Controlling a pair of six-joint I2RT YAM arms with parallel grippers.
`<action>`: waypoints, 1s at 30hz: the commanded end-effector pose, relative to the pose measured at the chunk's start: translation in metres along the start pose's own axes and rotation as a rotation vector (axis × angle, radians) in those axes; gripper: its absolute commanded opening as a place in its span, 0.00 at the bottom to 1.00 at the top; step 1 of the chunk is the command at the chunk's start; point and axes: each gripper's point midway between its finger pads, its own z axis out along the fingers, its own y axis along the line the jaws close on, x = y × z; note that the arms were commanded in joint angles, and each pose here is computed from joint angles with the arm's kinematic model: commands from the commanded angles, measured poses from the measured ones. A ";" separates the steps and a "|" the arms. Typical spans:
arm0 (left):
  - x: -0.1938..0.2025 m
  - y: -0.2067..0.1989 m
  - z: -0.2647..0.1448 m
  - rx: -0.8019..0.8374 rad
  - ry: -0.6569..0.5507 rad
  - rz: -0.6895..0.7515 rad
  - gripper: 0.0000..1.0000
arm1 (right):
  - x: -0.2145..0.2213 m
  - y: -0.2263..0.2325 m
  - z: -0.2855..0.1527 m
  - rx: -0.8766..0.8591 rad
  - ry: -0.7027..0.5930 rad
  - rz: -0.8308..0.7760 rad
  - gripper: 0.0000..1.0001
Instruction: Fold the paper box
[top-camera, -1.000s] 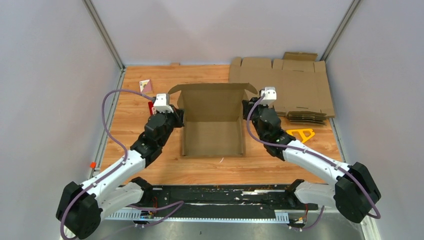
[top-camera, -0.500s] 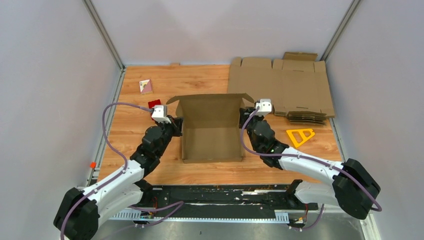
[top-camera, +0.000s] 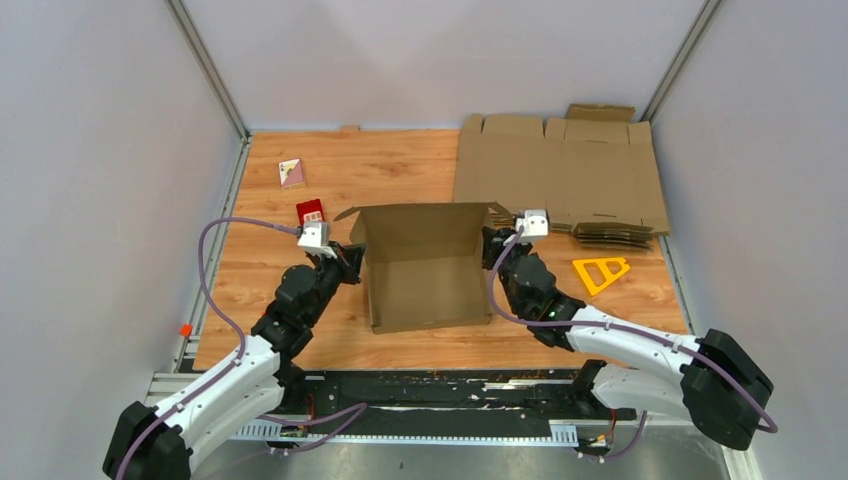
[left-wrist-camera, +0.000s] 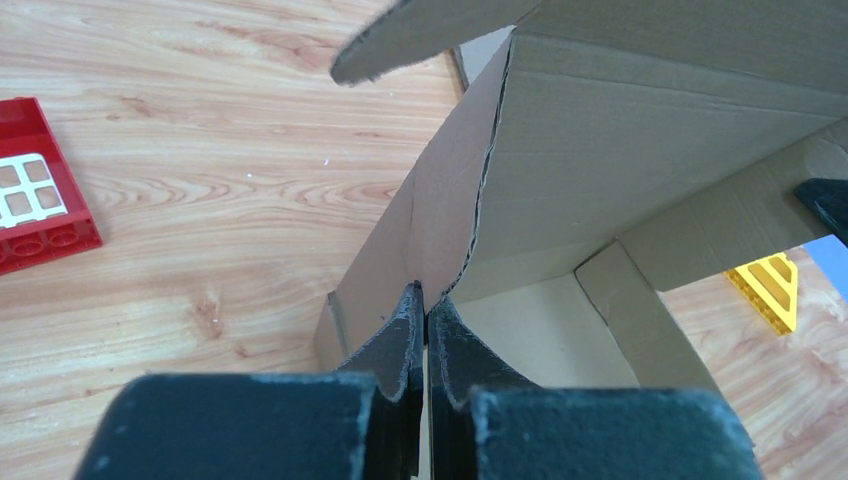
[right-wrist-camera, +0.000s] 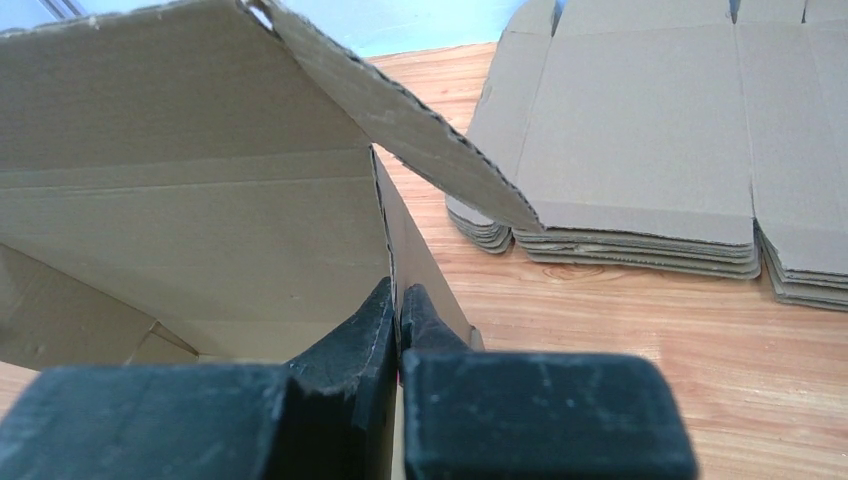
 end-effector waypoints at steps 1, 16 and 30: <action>0.013 -0.013 -0.005 0.068 0.055 -0.026 0.00 | 0.034 0.000 -0.014 -0.047 0.121 -0.042 0.00; 0.047 -0.012 0.000 0.047 0.128 -0.155 0.00 | 0.052 0.002 -0.022 -0.098 0.178 -0.064 0.00; 0.047 0.018 -0.026 -0.154 0.313 0.002 0.47 | 0.056 -0.007 -0.028 -0.091 0.190 -0.114 0.00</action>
